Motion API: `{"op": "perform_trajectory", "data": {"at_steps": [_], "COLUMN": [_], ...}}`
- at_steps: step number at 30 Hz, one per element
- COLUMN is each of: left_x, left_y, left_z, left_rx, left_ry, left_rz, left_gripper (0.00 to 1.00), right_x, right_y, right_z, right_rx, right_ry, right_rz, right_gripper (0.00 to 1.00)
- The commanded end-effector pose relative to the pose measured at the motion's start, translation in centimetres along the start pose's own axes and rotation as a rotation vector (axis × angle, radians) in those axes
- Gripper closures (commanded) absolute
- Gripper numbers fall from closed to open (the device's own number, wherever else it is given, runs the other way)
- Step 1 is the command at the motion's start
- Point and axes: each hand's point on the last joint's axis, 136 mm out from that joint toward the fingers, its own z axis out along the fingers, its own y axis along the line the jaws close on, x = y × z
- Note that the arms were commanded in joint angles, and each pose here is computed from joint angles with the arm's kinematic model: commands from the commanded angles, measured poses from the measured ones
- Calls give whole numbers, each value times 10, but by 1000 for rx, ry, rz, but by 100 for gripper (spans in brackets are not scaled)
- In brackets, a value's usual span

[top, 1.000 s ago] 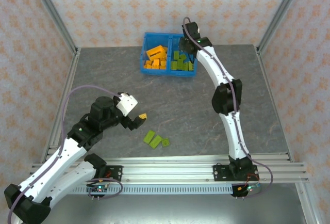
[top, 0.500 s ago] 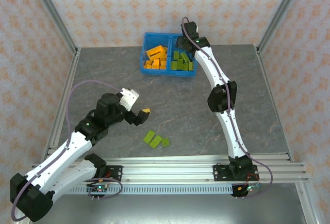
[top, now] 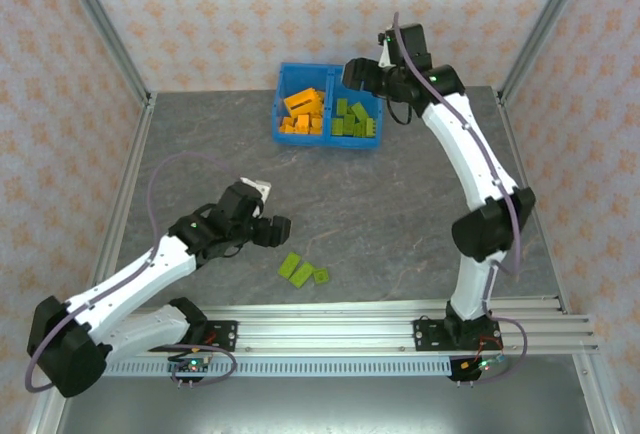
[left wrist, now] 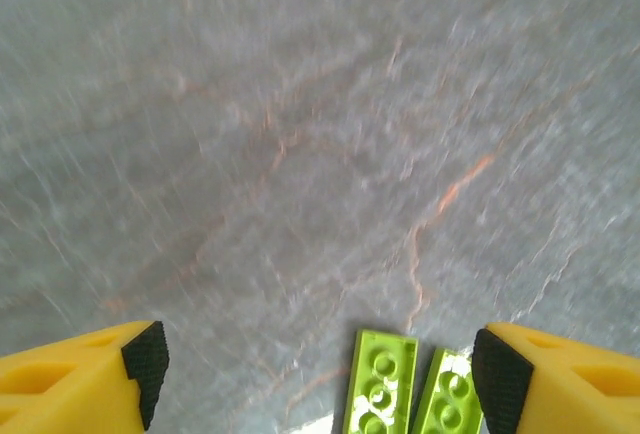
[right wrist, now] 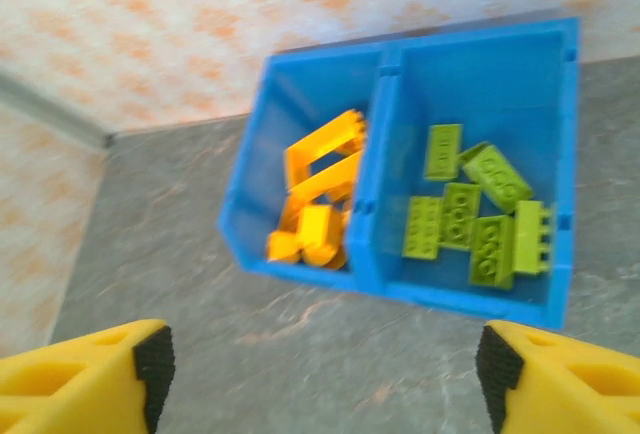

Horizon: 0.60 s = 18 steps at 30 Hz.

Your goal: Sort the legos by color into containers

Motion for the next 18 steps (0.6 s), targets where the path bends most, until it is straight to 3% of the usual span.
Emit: {"op": "perform_trajectory", "data": {"at_steps": [1, 7, 18], "left_x": [34, 59, 82], "left_y": [-7, -23, -25], "left_z": [19, 56, 80], "left_rx": [16, -9, -30], "left_ry": [147, 309, 396], "left_rz": [-73, 5, 49], "left_gripper": [19, 23, 33], "right_x": [35, 69, 87], "right_y": [23, 14, -2], "right_z": [-18, -45, -44], "right_rx": [-107, -121, -72], "right_ry": [87, 92, 107], "right_rz": [-51, 10, 33], "right_gripper": [16, 12, 10]}}
